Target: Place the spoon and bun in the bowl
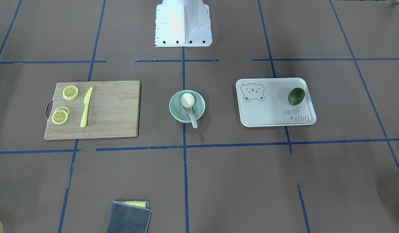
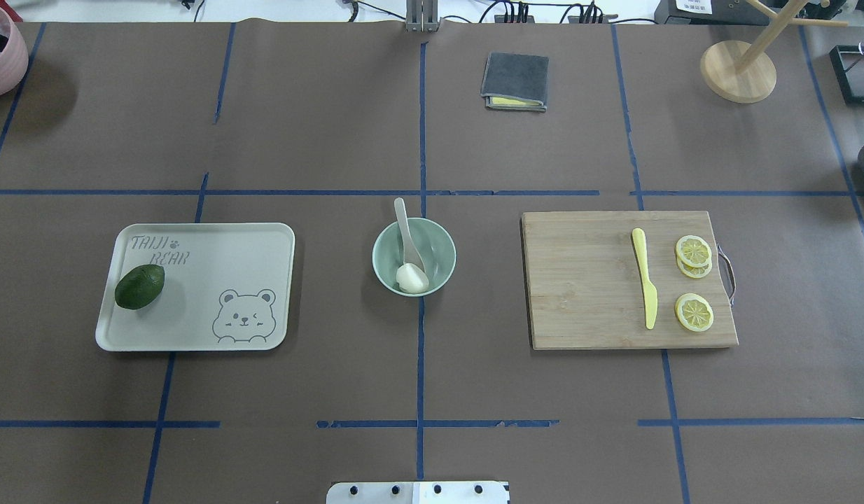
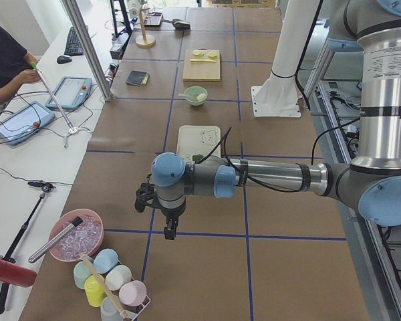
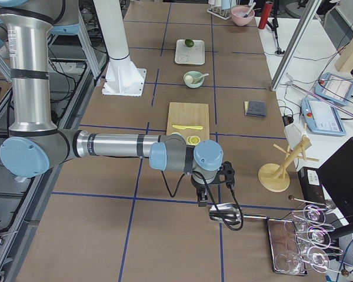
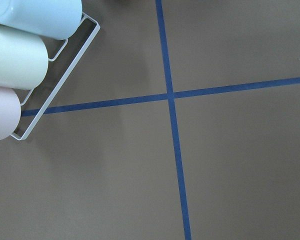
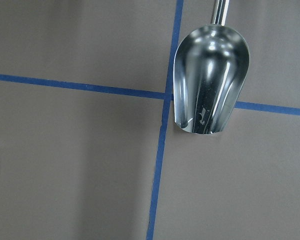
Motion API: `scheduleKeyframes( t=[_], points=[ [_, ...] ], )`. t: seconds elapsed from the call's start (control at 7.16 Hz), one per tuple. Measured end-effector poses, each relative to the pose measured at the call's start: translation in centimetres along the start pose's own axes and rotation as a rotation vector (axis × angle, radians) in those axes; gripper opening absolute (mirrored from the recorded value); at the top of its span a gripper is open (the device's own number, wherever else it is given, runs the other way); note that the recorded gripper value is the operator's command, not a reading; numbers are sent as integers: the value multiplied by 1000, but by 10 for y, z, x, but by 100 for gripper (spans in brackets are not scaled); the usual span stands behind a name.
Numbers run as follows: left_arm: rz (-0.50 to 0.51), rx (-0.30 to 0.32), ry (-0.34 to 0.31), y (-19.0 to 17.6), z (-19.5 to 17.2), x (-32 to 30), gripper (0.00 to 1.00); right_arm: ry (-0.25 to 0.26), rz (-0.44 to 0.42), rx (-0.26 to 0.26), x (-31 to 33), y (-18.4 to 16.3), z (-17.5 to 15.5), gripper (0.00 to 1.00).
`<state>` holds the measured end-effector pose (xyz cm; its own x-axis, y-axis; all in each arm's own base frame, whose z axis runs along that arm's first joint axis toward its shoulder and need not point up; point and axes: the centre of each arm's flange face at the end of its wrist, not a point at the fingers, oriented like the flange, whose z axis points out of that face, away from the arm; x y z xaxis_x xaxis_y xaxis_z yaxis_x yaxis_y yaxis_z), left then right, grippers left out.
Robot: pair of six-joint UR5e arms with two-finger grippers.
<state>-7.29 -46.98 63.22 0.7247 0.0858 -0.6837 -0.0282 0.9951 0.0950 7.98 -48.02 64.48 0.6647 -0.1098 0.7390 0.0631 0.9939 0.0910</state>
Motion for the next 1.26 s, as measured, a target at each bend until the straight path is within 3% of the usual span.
scheduleKeyframes(
  t=[1.26],
  points=[
    [-1,6,-1,0,-2,0,100,-2,-4,4,-2,0,-2,100]
  ],
)
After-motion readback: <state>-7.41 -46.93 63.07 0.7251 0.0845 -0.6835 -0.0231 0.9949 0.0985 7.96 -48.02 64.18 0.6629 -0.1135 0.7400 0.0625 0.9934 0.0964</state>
